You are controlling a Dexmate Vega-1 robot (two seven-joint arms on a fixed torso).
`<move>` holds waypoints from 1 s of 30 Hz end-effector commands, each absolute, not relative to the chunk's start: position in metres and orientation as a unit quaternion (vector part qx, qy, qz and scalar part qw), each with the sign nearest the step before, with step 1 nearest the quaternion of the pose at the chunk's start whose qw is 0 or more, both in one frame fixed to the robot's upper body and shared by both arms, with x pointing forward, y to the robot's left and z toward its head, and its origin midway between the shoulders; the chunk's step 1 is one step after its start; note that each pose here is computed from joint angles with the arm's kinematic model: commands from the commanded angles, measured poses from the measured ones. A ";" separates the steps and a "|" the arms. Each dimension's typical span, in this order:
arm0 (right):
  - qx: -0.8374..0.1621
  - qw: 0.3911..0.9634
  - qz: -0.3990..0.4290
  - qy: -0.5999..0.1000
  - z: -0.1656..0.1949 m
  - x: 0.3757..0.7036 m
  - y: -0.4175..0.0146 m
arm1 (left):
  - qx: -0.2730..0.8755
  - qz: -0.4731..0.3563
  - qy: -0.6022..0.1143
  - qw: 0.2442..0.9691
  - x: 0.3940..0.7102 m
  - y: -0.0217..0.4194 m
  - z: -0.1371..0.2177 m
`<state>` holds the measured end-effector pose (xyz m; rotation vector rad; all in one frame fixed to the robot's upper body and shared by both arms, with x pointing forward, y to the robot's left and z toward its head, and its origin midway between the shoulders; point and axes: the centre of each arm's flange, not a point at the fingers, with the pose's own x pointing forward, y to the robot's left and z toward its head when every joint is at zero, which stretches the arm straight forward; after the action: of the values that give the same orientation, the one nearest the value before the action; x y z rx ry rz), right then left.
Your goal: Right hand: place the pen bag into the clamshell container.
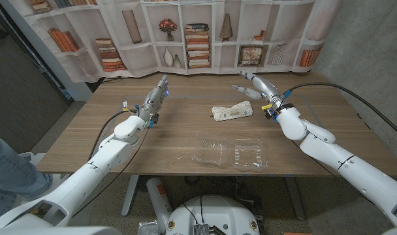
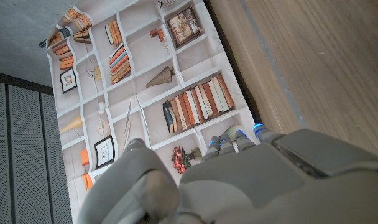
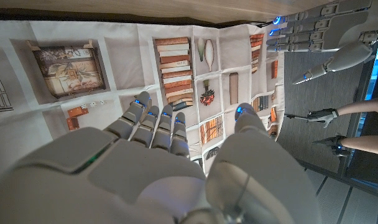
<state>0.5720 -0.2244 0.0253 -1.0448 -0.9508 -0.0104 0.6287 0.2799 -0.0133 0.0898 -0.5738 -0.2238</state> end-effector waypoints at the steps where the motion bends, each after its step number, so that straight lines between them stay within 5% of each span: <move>1: -0.512 0.748 -0.017 -0.421 0.023 0.573 -0.223 | 0.043 -0.110 -0.282 0.952 0.630 0.280 -0.012; 30: -0.579 0.719 0.001 -0.385 0.025 0.574 -0.205 | 0.043 -0.110 -0.279 0.953 0.627 0.283 -0.016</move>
<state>0.5729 -0.2095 0.0243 -1.2178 -0.8843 -0.0066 0.6289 0.2820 -0.0157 0.0866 -0.5690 -0.2239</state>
